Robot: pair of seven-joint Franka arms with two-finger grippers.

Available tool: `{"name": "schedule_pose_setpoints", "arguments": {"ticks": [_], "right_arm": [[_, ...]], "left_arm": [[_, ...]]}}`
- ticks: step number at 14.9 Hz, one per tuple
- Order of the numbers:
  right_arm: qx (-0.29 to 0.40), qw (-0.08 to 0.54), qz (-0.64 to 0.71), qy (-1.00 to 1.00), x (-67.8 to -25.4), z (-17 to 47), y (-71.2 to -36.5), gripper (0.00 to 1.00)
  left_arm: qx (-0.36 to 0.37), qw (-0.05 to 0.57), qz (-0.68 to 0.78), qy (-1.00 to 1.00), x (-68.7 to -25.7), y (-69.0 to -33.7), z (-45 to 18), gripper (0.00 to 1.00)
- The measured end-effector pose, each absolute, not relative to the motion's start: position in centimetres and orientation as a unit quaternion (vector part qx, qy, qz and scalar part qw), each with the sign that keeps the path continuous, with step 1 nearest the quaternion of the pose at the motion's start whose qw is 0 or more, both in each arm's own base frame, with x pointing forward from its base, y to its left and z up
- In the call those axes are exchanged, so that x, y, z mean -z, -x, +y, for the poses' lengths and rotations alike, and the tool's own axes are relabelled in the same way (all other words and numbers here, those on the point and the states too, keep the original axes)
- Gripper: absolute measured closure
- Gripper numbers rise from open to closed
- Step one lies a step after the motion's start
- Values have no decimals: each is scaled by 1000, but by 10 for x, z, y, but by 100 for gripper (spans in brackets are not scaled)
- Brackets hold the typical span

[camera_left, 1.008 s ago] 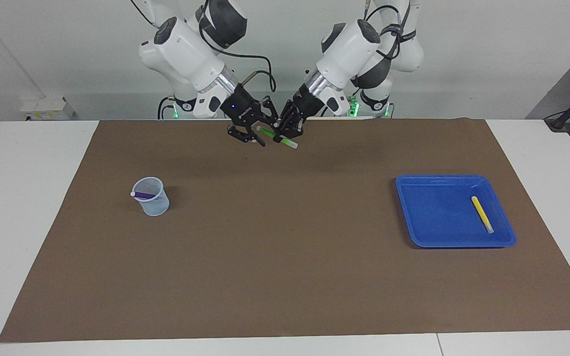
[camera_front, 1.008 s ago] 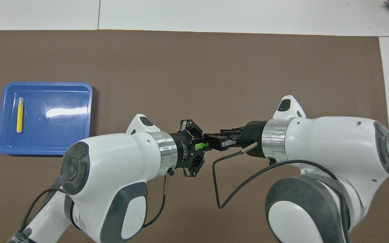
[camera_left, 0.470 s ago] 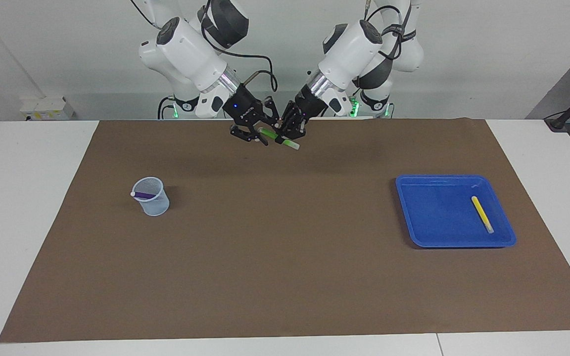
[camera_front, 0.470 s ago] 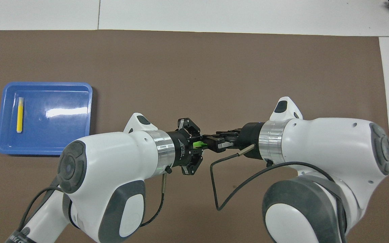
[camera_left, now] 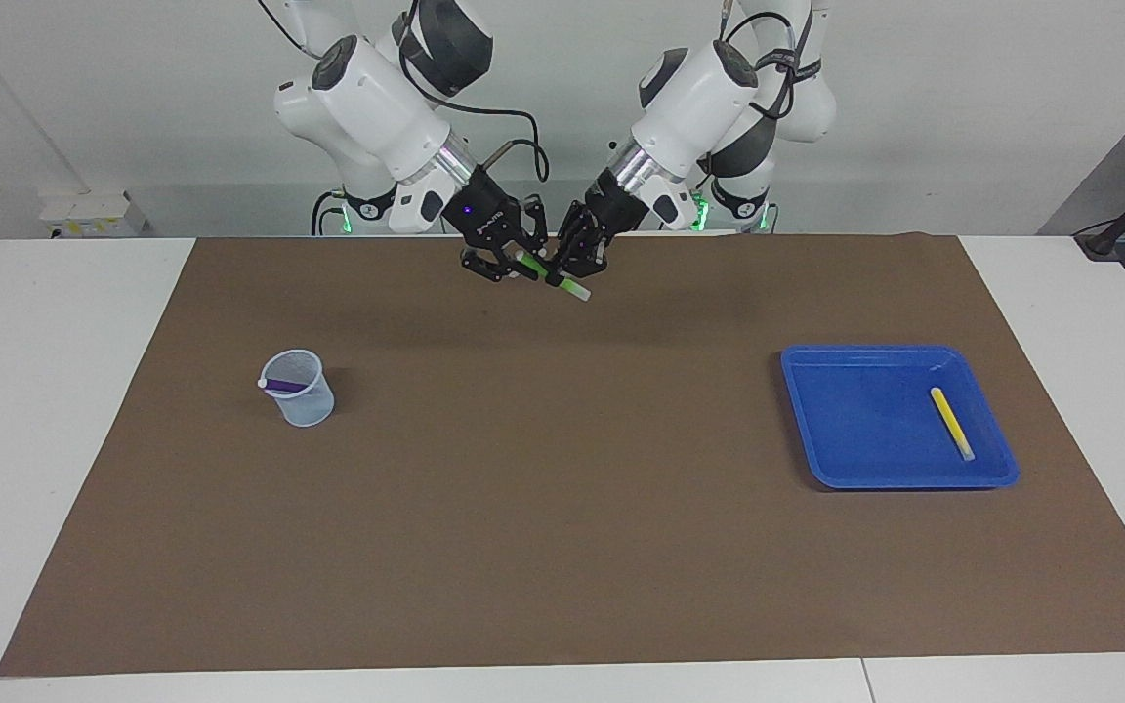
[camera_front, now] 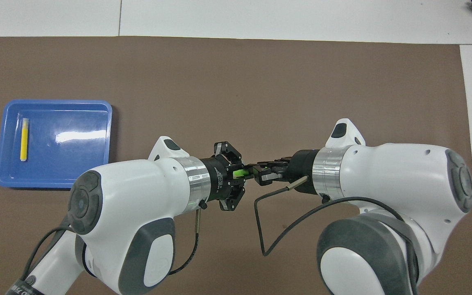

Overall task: Transfer and insert pens with both arms
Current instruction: 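Close the right gripper on the green pen, then open the left gripper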

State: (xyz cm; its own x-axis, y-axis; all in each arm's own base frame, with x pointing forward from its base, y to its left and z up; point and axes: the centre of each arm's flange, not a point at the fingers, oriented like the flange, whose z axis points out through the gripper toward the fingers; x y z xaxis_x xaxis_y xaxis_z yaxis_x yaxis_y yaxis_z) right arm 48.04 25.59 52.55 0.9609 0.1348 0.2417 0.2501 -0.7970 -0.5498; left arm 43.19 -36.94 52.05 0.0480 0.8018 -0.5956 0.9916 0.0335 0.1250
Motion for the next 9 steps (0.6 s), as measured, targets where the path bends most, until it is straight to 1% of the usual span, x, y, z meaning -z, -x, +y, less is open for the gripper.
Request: {"name": "schedule_pose_setpoints", "arguments": {"ticks": [6,9], "right_arm": [[85,299,-106,945,-525,254,-480,78],[68,294,-113,947,-527,249,-481,78]], "left_arm": [[178,266,666,-674,-519,-429,-372,82],[182,267,663,-675,-519,-425,-377,82]]}}
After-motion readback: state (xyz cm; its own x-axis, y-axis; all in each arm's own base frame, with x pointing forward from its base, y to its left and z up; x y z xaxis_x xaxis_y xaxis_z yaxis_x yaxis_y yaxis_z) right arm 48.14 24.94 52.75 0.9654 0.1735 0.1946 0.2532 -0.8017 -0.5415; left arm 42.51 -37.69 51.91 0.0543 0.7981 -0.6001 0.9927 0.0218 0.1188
